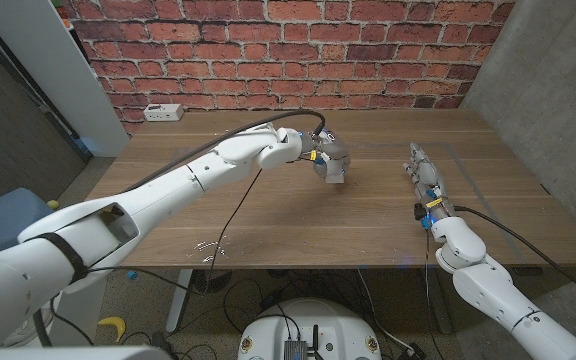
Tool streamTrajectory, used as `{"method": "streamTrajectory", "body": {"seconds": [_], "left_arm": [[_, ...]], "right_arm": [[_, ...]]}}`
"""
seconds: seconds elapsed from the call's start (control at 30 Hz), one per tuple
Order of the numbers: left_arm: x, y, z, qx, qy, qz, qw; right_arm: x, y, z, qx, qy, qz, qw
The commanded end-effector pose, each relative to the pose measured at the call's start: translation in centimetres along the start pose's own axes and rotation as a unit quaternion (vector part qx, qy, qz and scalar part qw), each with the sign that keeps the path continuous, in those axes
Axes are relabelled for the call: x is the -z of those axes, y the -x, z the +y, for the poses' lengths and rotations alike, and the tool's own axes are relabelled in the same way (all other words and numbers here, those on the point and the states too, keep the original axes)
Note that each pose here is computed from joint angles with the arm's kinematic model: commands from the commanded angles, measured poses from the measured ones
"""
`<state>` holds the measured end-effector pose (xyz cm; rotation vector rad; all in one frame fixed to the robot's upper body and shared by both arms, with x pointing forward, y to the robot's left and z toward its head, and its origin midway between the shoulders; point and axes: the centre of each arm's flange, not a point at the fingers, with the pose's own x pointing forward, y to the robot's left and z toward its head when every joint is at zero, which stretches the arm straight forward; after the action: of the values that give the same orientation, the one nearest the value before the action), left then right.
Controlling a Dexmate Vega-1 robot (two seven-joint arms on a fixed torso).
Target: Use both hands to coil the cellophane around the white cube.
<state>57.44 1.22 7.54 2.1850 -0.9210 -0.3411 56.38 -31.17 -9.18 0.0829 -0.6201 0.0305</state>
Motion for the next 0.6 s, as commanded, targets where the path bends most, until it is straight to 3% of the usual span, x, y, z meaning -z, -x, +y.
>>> {"method": "streamTrajectory", "body": {"seconds": [0.03, 0.6], "left_arm": [[2.1, 1.8, -0.5, 0.031, 0.023, 0.057, 0.998], [5.0, 4.6, -3.0, 0.079, 0.062, 0.136, 0.986]], "right_arm": [[-0.3, -0.5, -0.1, -0.003, 0.002, -0.002, 1.0000], [-0.9, -1.4, 0.2, -0.008, 0.004, -0.009, 0.9999]]}}
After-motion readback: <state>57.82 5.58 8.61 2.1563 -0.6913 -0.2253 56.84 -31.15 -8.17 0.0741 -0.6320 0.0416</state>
